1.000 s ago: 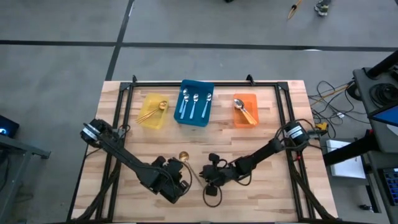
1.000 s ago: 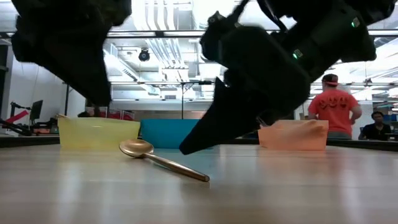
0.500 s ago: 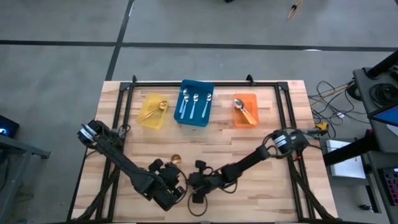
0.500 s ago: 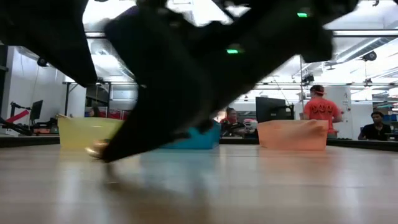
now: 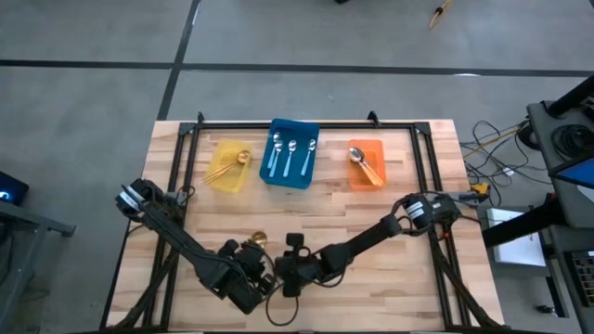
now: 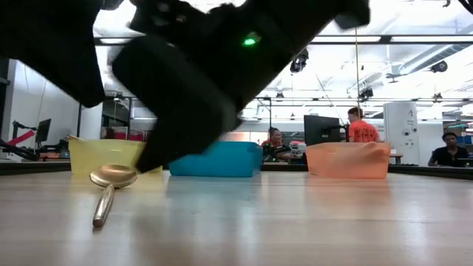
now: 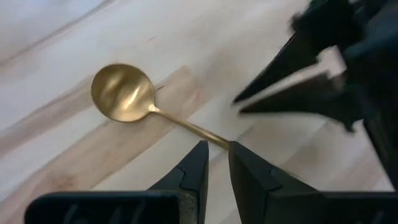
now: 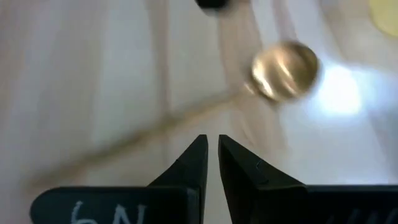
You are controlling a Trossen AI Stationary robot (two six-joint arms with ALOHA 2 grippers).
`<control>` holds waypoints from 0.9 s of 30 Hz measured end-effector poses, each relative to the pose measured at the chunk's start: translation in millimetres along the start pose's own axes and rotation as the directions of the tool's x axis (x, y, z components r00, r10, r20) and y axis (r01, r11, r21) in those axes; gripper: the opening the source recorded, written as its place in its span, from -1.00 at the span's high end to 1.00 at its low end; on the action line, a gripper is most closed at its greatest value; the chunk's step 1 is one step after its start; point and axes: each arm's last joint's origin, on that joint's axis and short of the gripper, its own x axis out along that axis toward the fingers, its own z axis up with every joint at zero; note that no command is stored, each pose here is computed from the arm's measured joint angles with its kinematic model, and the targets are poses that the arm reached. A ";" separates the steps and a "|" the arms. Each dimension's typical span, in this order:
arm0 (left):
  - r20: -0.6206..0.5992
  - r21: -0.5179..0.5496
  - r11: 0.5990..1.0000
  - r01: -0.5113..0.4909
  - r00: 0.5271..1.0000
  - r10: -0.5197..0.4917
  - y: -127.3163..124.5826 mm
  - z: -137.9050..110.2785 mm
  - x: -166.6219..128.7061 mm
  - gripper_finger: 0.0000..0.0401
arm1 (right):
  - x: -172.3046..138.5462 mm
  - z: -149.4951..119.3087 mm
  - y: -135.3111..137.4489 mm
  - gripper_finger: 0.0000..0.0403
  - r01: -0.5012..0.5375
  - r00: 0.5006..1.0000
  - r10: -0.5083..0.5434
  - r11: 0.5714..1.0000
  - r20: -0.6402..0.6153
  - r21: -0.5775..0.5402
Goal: Sort silverware by color (type)
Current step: Put the gold spoon into the yellow bin
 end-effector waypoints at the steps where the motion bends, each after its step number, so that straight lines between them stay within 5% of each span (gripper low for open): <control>1: -0.002 -0.023 1.000 -0.003 1.000 0.003 0.5 -0.7 0.8 0.78 | -3.1 -1.6 -2.0 0.85 0.010 0.999 -0.011 1.000 -0.032 -0.017; 13: 0.053 -0.165 0.986 -0.018 0.998 0.027 5.0 -1.8 6.8 0.45 | -70.2 -12.0 -41.2 0.85 0.310 0.887 -0.361 0.927 -0.287 -0.211; 27: 0.129 -0.305 0.952 -0.010 0.990 0.052 7.5 -2.7 15.9 0.09 | -162.0 -1.5 -86.8 0.85 0.257 0.921 -0.287 0.956 -0.262 -0.142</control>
